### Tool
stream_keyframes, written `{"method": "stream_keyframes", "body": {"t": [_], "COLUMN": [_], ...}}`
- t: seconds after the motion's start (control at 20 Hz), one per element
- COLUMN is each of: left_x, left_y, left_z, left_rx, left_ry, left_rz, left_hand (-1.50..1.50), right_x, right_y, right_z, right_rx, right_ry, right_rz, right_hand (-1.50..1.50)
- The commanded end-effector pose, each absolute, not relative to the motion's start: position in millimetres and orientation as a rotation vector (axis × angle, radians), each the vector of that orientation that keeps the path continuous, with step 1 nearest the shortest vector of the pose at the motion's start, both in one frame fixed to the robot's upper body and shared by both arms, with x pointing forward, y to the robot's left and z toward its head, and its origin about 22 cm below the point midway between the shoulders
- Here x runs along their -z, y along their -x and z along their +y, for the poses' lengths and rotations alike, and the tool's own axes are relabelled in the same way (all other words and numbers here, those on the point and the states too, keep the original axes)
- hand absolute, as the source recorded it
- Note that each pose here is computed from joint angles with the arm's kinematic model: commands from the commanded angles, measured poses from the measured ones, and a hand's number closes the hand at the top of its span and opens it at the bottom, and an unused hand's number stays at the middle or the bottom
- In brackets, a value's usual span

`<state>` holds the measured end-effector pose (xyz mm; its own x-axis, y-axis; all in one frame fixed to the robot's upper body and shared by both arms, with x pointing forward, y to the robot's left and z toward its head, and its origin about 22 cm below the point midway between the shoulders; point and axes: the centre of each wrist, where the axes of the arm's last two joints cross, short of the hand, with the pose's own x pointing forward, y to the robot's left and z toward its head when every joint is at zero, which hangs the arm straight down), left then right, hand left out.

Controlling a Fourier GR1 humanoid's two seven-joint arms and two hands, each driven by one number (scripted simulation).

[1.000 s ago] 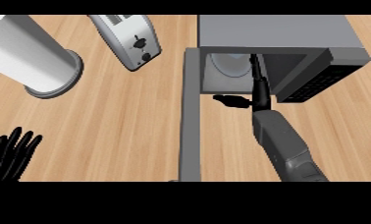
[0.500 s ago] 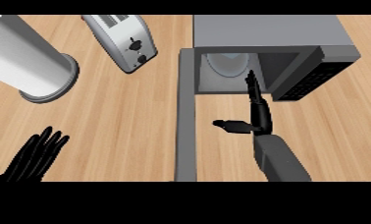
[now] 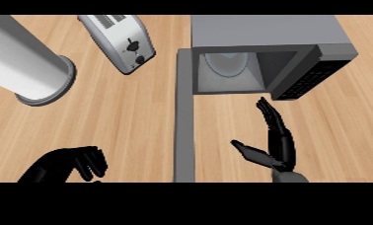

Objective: Pick up the milk, place it into the microwave and close the microwave

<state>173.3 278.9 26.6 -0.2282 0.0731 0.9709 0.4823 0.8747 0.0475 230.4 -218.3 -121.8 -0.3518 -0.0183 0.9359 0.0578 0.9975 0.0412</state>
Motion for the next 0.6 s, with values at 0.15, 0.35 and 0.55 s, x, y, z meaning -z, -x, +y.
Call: {"method": "stream_keyframes", "body": {"t": [0.15,0.35,0.55], "left_x": [-31,-32,-37], "left_y": [-207,-240,-266], "left_z": [237,212,190], "left_rx": [0.53,0.598,0.687], "left_ry": [0.398,0.356,0.411], "left_rz": [-1.745,-1.768,-1.75], "left_hand": [1.5,1.5,1.5], "right_x": [87,60,37], "right_y": [-173,-160,-153], "right_z": [-237,-278,-299], "right_rx": [0.155,0.185,0.19], "right_ry": [0.016,0.039,0.07], "right_rz": [-1.945,-1.97,-1.964], "right_hand": [-1.5,-1.5,-1.5]}}
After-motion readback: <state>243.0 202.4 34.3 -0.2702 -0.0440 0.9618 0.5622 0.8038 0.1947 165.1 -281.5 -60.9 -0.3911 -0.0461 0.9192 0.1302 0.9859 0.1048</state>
